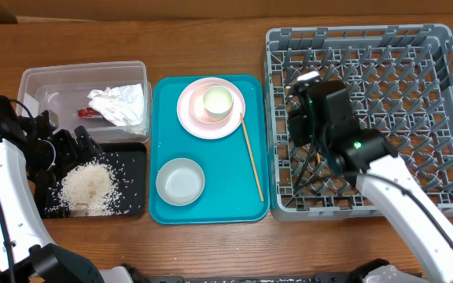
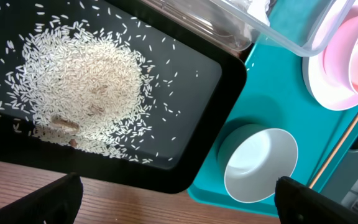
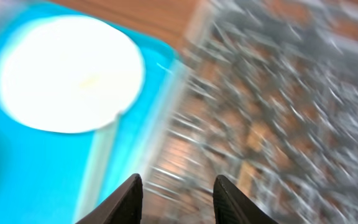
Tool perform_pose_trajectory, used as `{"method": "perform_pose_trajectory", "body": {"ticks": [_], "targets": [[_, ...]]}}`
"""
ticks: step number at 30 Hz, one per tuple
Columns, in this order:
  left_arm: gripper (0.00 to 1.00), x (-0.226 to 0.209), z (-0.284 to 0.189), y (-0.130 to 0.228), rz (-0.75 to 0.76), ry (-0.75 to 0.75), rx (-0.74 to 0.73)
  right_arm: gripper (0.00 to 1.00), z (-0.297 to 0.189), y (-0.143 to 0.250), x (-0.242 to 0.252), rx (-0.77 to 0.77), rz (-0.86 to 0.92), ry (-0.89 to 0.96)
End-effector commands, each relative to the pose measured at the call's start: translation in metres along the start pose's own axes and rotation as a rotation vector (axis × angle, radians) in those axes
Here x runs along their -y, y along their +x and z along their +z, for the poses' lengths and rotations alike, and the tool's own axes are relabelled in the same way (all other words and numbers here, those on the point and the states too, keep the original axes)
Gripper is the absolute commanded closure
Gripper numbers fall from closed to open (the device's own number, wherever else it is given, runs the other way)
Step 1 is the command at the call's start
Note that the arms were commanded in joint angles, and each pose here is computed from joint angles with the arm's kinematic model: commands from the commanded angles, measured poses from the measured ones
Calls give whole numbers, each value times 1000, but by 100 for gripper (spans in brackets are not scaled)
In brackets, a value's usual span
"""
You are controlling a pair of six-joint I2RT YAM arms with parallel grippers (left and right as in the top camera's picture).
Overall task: Sort waste into correct bins and load items into the dishwasher
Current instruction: 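Move the right gripper back over the remaining chopstick on the teal tray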
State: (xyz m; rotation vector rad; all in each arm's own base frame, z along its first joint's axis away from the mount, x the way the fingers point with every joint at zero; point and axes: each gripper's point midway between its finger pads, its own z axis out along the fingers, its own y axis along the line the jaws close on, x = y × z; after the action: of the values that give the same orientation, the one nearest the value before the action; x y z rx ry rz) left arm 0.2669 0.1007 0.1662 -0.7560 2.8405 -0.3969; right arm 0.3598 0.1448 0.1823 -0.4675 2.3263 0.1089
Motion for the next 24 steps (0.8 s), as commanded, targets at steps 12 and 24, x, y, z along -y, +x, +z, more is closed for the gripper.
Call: {"method": "perform_pose_trajectory", "body": {"ticks": [12,24], "targets": [[0,4,-5,-5,31,-2,23,60,8,15,-120,-56,-157,-327],[0,4,-5,-5,31,-2,23,56,61,61,-129,-228,-175,-318]]}}
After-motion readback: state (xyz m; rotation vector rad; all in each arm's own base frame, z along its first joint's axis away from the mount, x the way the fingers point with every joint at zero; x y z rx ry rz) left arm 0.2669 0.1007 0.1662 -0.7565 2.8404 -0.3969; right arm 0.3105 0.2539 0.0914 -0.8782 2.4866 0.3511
